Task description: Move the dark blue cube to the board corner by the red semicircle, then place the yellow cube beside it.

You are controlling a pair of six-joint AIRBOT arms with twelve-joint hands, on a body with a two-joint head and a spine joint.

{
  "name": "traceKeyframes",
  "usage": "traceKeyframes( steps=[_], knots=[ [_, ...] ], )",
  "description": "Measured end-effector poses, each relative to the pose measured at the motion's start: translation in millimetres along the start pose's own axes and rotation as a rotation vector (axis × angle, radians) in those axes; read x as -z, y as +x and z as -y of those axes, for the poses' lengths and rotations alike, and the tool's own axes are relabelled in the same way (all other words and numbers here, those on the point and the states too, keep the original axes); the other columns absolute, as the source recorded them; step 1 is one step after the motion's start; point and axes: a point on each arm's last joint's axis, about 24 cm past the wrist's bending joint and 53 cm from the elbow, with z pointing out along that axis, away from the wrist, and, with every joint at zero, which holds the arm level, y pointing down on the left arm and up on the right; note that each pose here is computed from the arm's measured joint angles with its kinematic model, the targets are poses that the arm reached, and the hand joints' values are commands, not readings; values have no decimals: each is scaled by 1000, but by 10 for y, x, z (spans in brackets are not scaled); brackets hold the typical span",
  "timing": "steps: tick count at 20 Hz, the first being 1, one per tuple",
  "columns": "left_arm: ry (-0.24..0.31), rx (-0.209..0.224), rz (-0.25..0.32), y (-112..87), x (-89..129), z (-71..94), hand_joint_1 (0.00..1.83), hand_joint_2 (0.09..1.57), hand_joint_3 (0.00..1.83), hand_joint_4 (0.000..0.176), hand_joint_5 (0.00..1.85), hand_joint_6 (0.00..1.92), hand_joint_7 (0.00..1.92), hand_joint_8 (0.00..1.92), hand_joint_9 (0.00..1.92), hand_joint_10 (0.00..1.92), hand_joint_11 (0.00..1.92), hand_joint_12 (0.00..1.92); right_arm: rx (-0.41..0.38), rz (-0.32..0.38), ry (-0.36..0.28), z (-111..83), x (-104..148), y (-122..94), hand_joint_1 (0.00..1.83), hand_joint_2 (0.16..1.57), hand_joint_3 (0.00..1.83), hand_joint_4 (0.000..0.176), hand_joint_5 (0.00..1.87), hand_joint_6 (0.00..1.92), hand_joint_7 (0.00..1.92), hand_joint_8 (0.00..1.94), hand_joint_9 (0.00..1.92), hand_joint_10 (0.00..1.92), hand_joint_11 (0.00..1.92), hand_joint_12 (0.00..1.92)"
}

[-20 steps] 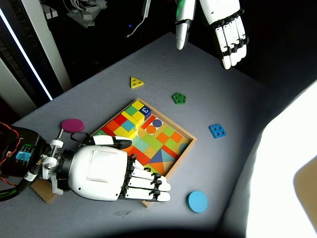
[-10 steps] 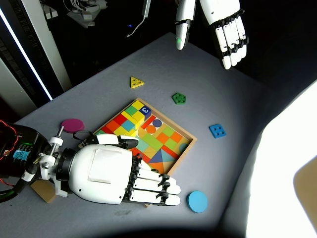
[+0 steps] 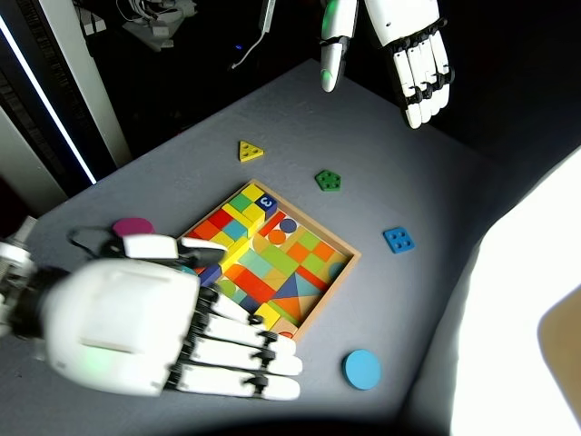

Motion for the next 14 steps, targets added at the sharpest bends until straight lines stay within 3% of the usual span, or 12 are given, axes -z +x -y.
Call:
traceKeyframes(
  steps=[1, 2, 4, 5, 6, 7, 8, 9, 10, 12, 14],
  knots=[
    [1, 1, -1, 3, 1, 3, 0, 1131, 0, 0, 145, 13, 308, 13, 328, 40, 0, 1031, 0, 5, -8, -62, 96, -44, 0, 1145, 0, 0, 644, 4, 389, 18, 286, 42, 0, 982],
    [5, 7, -1, -3, 6, 14, 0, 1162, 5, 0, 232, 20, 449, 18, 511, 74, 119, 1190, 1, 12, -12, -99, 158, -87, 0, 1135, 0, 0, 639, 6, 475, 39, 400, 90, 0, 1328],
    [12, 7, 8, -28, 9, 30, 0, 1202, 7, 0, 507, 61, 741, 56, 802, 155, 266, 1355, 1, 13, -13, -149, 300, -120, 0, 1139, 0, 0, 721, 33, 702, 59, 636, 226, 70, 1593],
    [8, 6, 7, -26, 8, 22, 28, 1220, 1, 0, 717, 32, 948, 92, 883, 417, 348, 1470, 1, 5, -12, -173, 364, -109, 0, 1162, 2, 0, 787, 62, 831, 71, 666, 571, 174, 1706],
    [7, 6, 4, -20, 10, 17, 62, 1218, 0, 0, 843, 27, 1043, 121, 844, 711, 390, 1535, 4, -4, -13, -202, 411, -90, 15, 1168, 2, 0, 856, 104, 925, 103, 668, 881, 274, 1742],
    [9, 10, 5, -26, 14, 22, 60, 1222, 1, 0, 982, 60, 1127, 197, 860, 900, 437, 1538, 2, -8, -19, -235, 423, -74, 27, 1171, 1, 0, 914, 269, 1022, 253, 716, 1053, 377, 1755],
    [12, 10, 8, -38, 21, 32, 56, 1223, 0, 0, 966, 452, 1108, 530, 906, 1085, 547, 1583, 1, -10, -23, -260, 424, -62, 23, 1173, 1, 0, 926, 509, 1044, 519, 755, 1181, 448, 1777],
    [15, 8, 11, -47, 23, 40, 32, 1237, 3, 0, 806, 1041, 1074, 893, 957, 1271, 648, 1671, 3, -17, -34, -315, 416, -40, 57, 1174, 1, 0, 921, 719, 1028, 856, 804, 1360, 498, 1844],
    [13, 5, 12, -48, 22, 36, 20, 1242, 2, 0, 723, 1297, 1063, 1078, 995, 1371, 696, 1714, -1, -16, -44, -361, 407, -35, 32, 1175, 1, 0, 910, 811, 1003, 1012, 812, 1437, 513, 1885],
    [9, 3, 7, -37, 22, 26, 0, 1254, 2, 0, 784, 1135, 1089, 1240, 1070, 1517, 746, 1811, -8, -14, -66, -452, 367, -21, 0, 1174, 0, 0, 919, 948, 998, 1158, 844, 1520, 556, 1920],
    [8, 2, 7, -37, 22, 24, 0, 1260, 1, 0, 808, 1192, 1111, 1336, 1094, 1655, 812, 1915, -8, -23, -81, -519, 331, 35, 0, 1168, 0, 0, 895, 1109, 1026, 1205, 837, 1534, 550, 1921]
  ],
)
